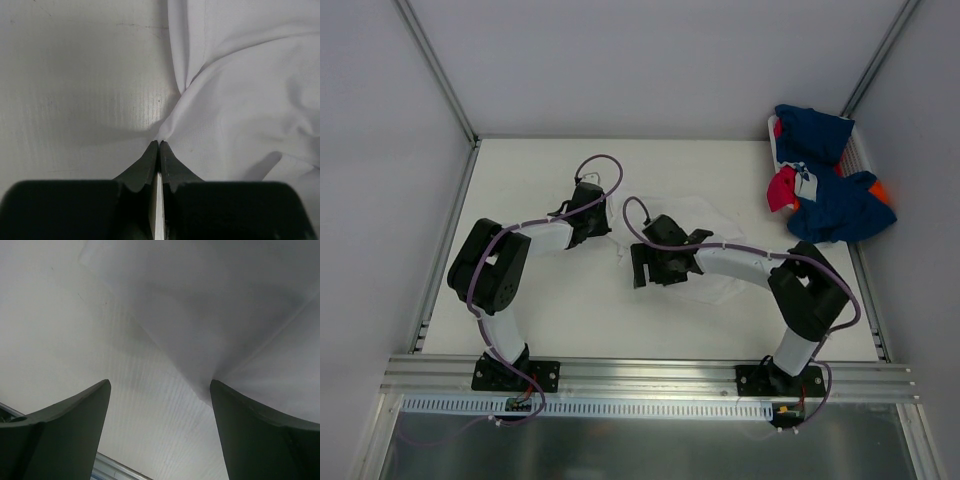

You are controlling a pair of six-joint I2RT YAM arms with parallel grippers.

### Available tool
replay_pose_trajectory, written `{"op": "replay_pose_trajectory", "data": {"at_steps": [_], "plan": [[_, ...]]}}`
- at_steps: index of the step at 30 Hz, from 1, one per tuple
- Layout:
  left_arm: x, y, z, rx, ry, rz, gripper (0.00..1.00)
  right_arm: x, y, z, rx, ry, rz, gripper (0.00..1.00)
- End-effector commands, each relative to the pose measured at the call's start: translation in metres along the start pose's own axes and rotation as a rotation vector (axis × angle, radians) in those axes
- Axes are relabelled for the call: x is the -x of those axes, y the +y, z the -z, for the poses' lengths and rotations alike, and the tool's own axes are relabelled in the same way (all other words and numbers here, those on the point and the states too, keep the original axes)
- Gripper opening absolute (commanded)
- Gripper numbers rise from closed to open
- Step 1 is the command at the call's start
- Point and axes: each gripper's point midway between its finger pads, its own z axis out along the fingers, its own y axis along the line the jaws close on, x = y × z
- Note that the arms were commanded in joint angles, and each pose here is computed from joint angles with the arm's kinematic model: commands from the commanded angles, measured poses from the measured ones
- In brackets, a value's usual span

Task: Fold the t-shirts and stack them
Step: Flatten out the tshirt

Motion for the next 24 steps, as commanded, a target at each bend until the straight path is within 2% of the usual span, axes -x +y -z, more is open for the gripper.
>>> {"op": "replay_pose_trajectory", "data": {"at_steps": [1, 7, 13, 14, 17, 19, 22, 23, 24], "plan": [[0.007, -0.002, 0.006, 0.004, -0.030, -0.018, 0.00, -0.010, 0.012, -0.011, 0.010, 0.027, -0.026, 0.85], [0.011, -0.003, 0.010, -0.002, -0.040, -0.027, 0.00, -0.019, 0.013, -0.026, -0.011, 0.050, -0.021, 0.83], [0.010, -0.002, 0.012, 0.000, -0.042, -0.030, 0.00, -0.012, 0.001, -0.026, -0.081, 0.022, 0.004, 0.73], [0.011, -0.002, 0.012, -0.001, -0.044, -0.030, 0.00, -0.010, 0.000, -0.026, -0.093, 0.017, 0.002, 0.64], [0.009, -0.001, 0.013, 0.003, -0.043, -0.030, 0.00, -0.011, -0.007, -0.028, -0.131, 0.023, 0.012, 0.47], [0.010, -0.001, 0.014, 0.002, -0.046, -0.029, 0.00, -0.016, -0.012, -0.033, -0.151, 0.042, 0.015, 0.42], [0.012, -0.002, 0.016, -0.003, -0.050, -0.029, 0.00, -0.019, -0.014, -0.041, -0.160, 0.054, 0.006, 0.19], [0.011, -0.001, 0.017, -0.002, -0.049, -0.029, 0.00, -0.020, -0.014, -0.042, -0.164, 0.055, 0.004, 0.05], [0.013, -0.002, 0.019, -0.006, -0.055, -0.028, 0.00, -0.020, -0.013, -0.043, -0.166, 0.051, 0.003, 0.00]]}}
